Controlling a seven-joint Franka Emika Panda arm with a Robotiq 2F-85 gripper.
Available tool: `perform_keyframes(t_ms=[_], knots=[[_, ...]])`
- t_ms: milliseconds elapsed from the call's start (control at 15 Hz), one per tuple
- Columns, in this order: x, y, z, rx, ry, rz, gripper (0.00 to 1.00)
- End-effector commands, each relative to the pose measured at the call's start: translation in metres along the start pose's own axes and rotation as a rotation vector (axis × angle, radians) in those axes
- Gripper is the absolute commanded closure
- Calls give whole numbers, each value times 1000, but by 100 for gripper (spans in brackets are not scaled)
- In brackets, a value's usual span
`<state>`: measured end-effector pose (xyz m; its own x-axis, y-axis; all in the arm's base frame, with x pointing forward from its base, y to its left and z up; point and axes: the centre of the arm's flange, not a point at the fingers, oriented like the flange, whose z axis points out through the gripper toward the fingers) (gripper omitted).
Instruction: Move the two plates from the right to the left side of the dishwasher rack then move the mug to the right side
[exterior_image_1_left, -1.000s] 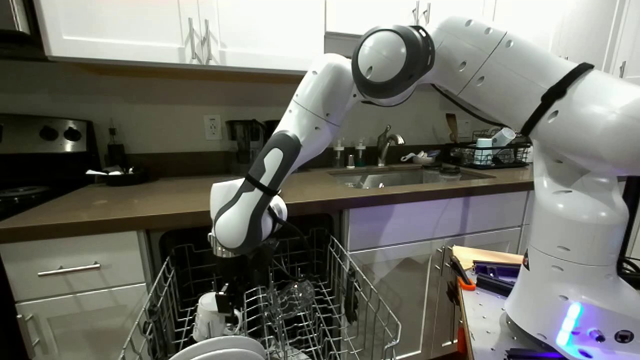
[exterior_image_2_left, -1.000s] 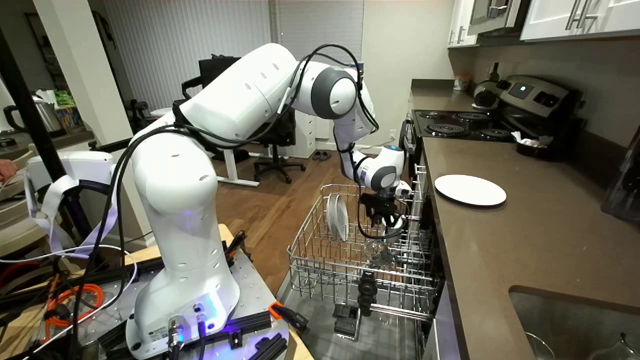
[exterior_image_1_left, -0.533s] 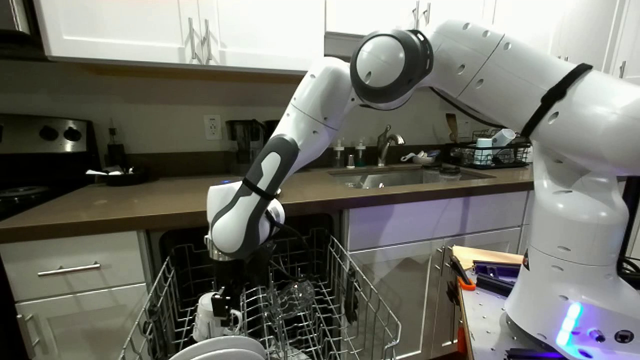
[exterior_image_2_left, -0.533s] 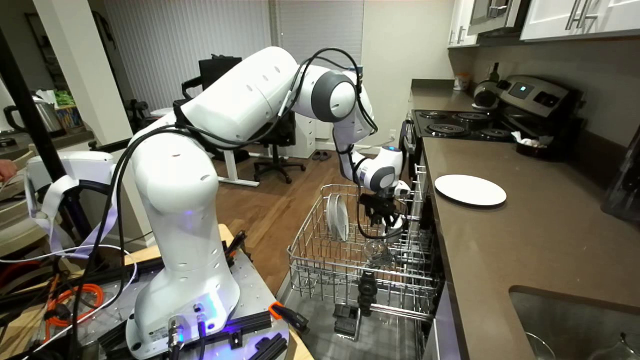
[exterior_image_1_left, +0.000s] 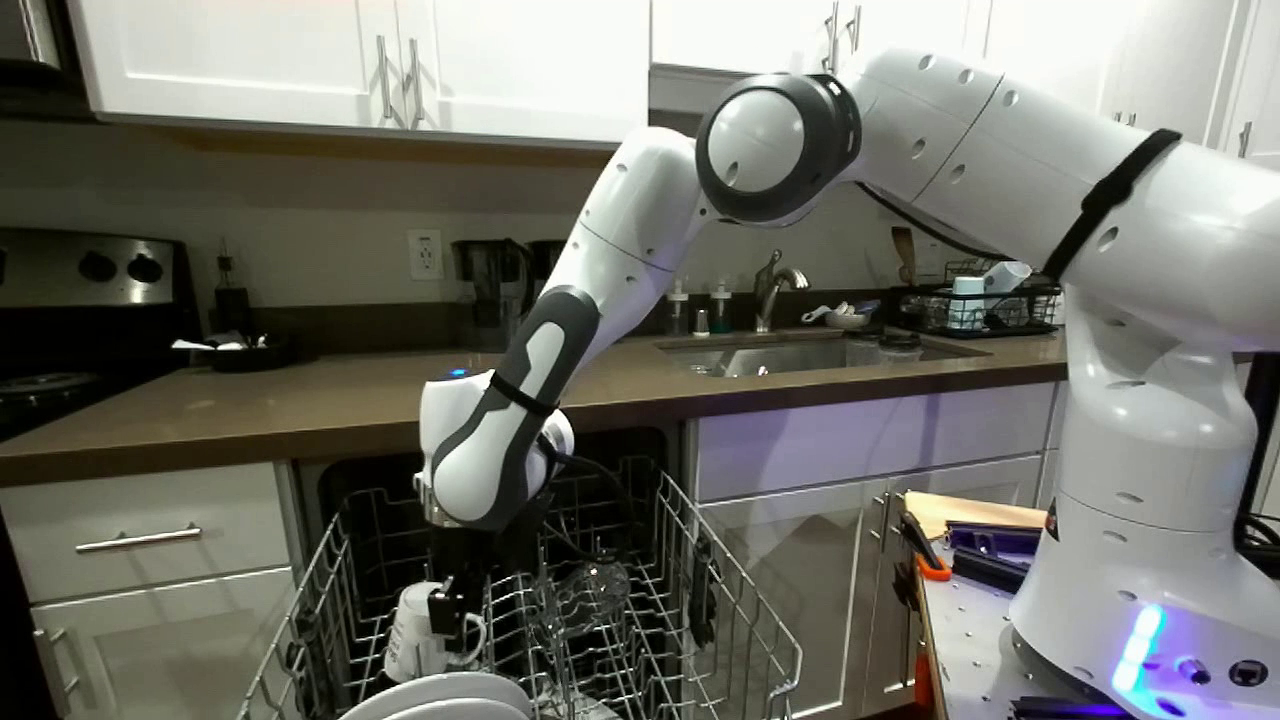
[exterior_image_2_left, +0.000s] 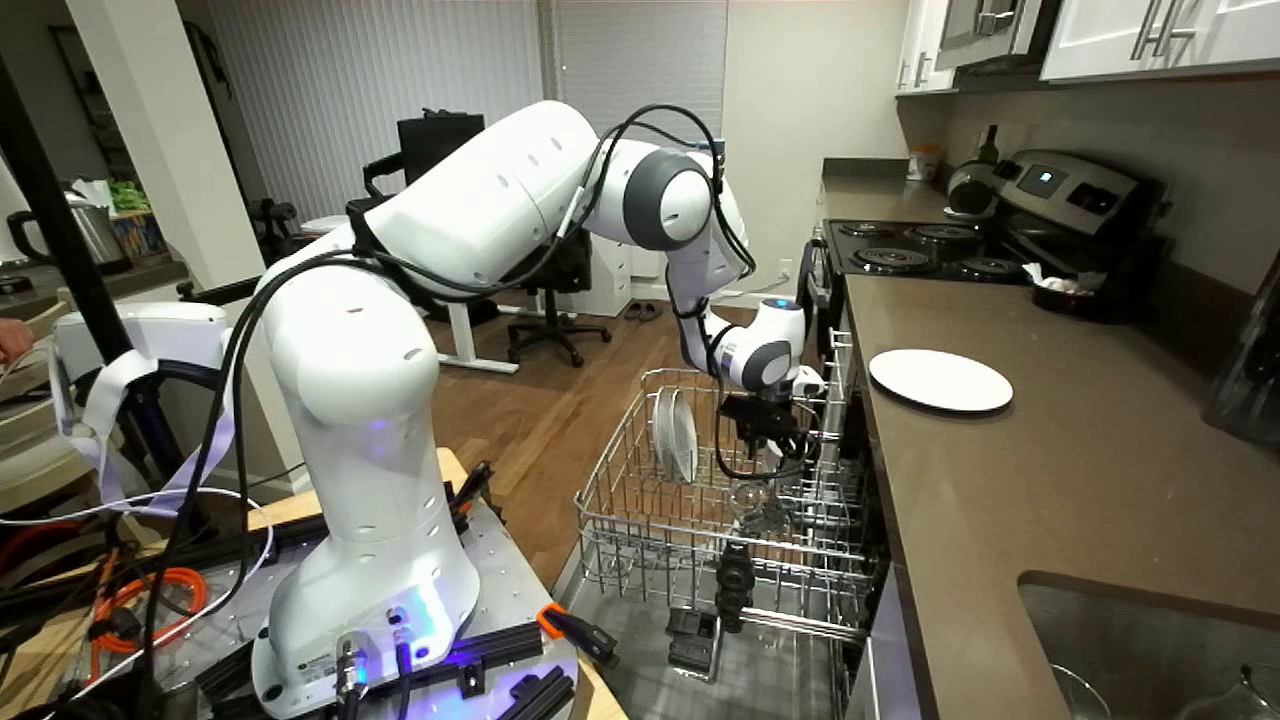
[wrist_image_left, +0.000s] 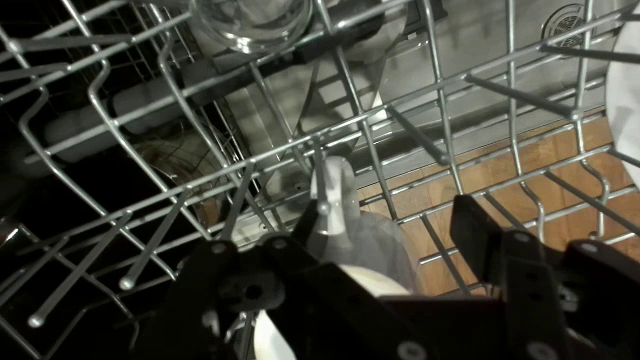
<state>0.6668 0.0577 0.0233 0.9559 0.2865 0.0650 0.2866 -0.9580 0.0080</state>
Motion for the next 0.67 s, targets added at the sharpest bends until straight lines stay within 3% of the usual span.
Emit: perform_keyframes(t_ms=[0, 400, 600], knots=[[2, 2, 12, -42, 21, 9, 28], [0, 1, 3, -39, 18, 10, 33], [-2, -2, -7, -32, 16, 6, 31]])
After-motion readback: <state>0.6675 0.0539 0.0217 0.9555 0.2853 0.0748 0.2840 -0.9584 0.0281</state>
